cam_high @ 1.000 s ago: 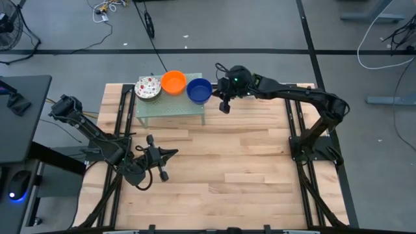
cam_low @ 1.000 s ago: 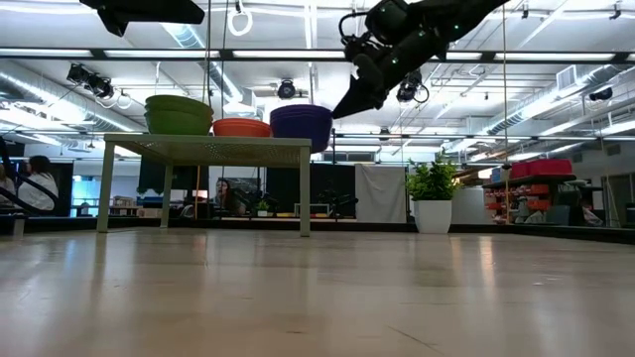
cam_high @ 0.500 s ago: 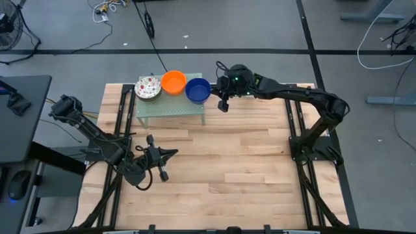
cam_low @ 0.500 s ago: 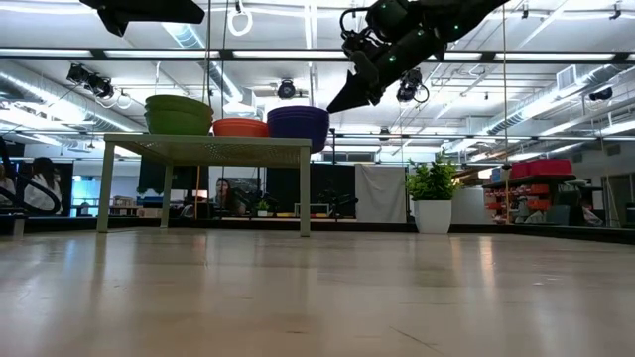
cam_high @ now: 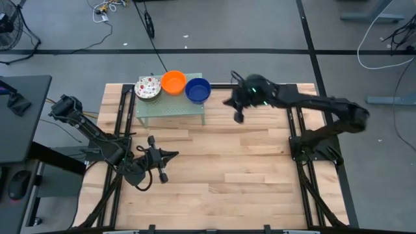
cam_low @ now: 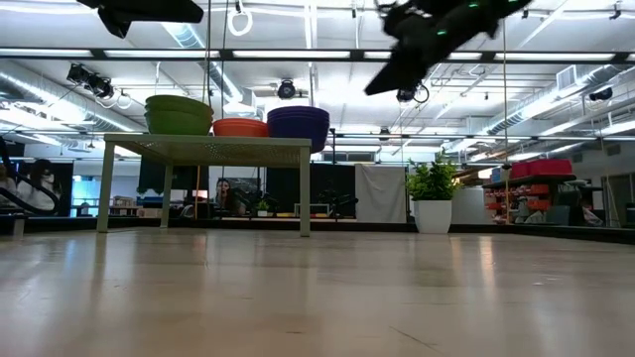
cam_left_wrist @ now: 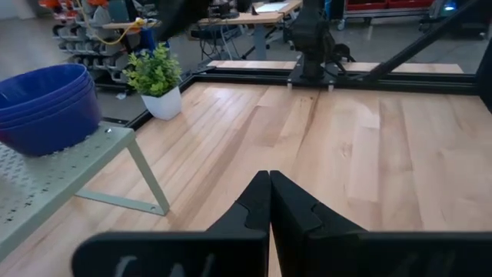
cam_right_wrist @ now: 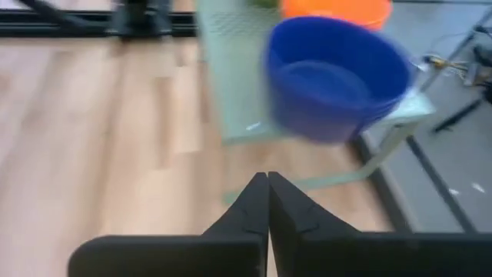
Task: Pick & Place Mini bowls
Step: Return to Home Position
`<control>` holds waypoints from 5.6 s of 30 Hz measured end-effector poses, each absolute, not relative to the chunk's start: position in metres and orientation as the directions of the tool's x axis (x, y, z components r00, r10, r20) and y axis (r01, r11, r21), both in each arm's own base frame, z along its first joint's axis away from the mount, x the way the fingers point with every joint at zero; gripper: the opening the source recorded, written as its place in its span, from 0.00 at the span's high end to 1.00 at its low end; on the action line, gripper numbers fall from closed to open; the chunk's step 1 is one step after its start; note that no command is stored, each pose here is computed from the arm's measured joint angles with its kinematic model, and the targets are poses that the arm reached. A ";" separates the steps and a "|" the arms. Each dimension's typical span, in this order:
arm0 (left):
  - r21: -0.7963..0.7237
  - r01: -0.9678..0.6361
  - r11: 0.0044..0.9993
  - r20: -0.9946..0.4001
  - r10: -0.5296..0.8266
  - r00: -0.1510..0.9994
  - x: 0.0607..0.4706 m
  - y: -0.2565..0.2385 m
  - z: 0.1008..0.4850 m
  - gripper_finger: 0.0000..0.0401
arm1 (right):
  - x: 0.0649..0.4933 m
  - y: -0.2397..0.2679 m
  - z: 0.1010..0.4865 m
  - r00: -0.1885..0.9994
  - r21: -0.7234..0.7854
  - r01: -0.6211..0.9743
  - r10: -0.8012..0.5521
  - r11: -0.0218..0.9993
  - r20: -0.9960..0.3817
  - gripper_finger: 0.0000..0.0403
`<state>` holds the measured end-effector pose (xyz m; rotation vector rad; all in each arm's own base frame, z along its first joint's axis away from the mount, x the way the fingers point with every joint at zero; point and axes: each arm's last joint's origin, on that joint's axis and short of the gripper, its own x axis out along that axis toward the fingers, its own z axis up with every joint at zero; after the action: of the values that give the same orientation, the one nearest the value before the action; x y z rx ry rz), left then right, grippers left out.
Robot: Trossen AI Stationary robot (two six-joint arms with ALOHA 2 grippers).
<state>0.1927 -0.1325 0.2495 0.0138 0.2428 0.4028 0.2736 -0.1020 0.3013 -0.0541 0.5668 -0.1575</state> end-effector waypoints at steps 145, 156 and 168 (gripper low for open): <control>-0.282 -0.049 0.958 0.032 0.060 0.998 0.099 0.004 0.169 0.95 | 0.096 -0.005 0.178 0.986 0.132 0.115 -0.129 0.985 0.101 0.99; -0.282 -0.049 0.958 0.029 0.060 0.998 0.099 0.004 0.169 0.95 | 0.096 0.009 0.171 0.994 0.011 -0.104 0.104 0.994 0.030 0.99; -0.282 -0.049 0.958 0.029 0.060 0.998 0.099 0.004 0.169 0.95 | 0.096 0.006 0.171 0.997 0.018 -0.074 0.073 0.997 0.036 0.99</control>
<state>0.0987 0.0044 0.1686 -0.2852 -0.0373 0.0553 0.0963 0.0064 0.1712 0.0192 -0.0349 0.0736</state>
